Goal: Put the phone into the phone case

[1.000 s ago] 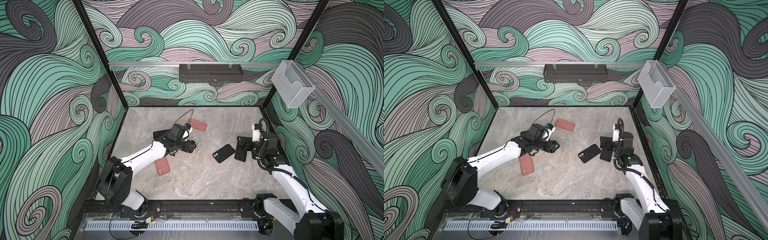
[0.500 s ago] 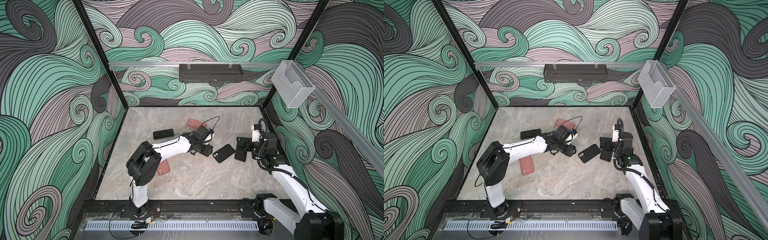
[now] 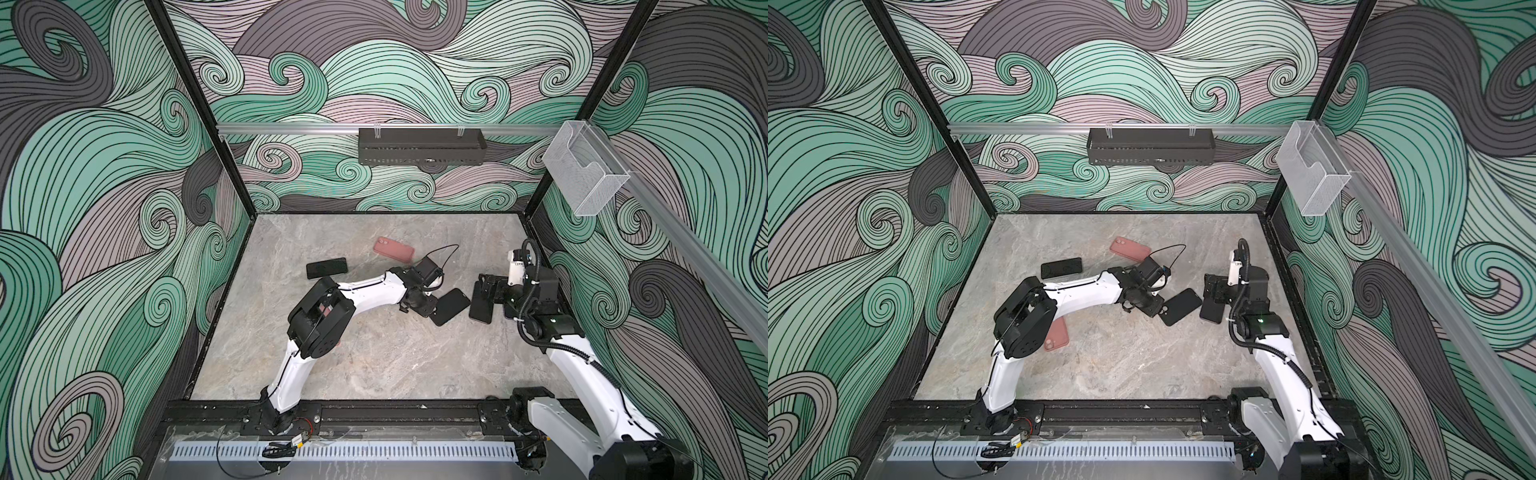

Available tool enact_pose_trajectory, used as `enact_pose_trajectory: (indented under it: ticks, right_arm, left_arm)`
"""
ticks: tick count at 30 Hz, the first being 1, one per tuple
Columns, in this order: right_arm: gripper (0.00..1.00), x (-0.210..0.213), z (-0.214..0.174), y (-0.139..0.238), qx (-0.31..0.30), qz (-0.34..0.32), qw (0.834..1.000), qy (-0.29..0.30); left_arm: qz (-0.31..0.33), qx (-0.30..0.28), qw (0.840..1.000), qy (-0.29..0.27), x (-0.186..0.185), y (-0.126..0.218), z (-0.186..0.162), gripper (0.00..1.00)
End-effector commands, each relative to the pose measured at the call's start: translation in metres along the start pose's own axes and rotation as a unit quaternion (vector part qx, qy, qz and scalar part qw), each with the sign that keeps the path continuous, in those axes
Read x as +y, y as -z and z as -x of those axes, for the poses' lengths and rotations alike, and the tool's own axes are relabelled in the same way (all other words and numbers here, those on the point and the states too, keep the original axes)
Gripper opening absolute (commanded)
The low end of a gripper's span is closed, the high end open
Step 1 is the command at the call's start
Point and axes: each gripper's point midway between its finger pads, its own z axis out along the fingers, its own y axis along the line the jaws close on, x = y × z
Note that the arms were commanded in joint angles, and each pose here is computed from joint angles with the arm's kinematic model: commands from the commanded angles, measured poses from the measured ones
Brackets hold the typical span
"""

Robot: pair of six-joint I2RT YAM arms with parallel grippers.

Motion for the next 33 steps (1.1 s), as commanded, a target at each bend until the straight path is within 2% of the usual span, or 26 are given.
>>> enact_pose_trajectory:
  ticks: [1, 10, 15, 21, 28, 33]
  right_arm:
    - [0.98, -0.001, 0.005, 0.004, -0.005, -0.009, 1.000, -0.004]
    - [0.98, -0.001, 0.004, 0.004, -0.004, -0.006, 1.000, -0.006]
    - [0.98, -0.001, 0.004, 0.005, -0.005, -0.006, 1.000, -0.006]
    - [0.98, -0.001, 0.003, 0.005, -0.005, -0.007, 1.000, -0.005]
    - [0.98, 0.001, 0.001, 0.003, 0.000, -0.002, 1.000, -0.006]
    - [0.98, 0.002, 0.001, 0.003, 0.000, 0.001, 1.000, -0.007]
  left_arm:
    - [0.012, 0.011, 1.000, -0.007, 0.000, -0.003, 0.000, 0.39]
    - [0.034, 0.021, 0.999, -0.001, 0.007, -0.020, 0.001, 0.31]
    - [0.042, 0.032, 0.999, -0.003, 0.011, -0.025, -0.003, 0.23]
    - [0.102, 0.071, 0.991, -0.046, 0.035, -0.012, -0.025, 0.01]
    - [0.116, 0.115, 0.981, -0.103, 0.054, 0.002, -0.051, 0.00]
    - [0.118, 0.107, 0.978, -0.134, 0.065, 0.016, -0.048, 0.00]
